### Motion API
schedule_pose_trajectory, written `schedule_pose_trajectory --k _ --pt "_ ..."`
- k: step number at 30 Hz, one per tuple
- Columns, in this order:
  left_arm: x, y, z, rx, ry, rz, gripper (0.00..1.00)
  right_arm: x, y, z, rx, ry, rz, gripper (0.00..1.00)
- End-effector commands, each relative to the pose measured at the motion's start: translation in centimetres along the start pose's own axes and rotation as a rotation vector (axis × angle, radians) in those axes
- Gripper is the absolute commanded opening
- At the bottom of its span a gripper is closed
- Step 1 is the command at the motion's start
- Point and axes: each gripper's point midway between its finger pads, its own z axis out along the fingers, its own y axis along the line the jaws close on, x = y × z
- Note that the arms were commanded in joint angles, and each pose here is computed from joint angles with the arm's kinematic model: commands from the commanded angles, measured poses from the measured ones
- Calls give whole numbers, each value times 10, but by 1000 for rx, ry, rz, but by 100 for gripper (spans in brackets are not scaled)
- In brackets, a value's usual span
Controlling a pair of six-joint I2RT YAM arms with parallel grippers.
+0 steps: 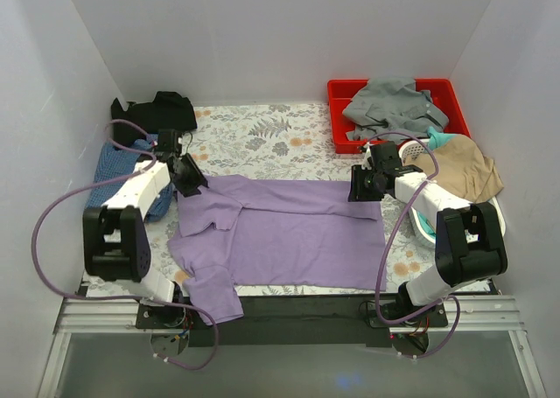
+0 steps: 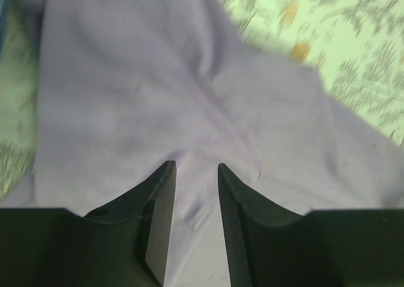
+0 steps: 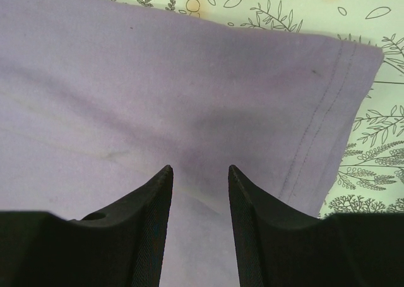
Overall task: Fold and stack the t-shirts
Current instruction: Fold the tshirt
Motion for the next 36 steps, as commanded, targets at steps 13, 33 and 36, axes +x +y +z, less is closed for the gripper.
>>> schedule_pose_trajectory --k 13,33,36 --pt "-39 -9 100 -79 70 86 32 -28 -5 26 28 -3 -42 48" --pt "-80 -40 144 1 106 148 32 -49 -101 79 376 78 113 47" --pt "-87 -50 152 39 108 170 32 -58 -106 79 394 63 107 47"
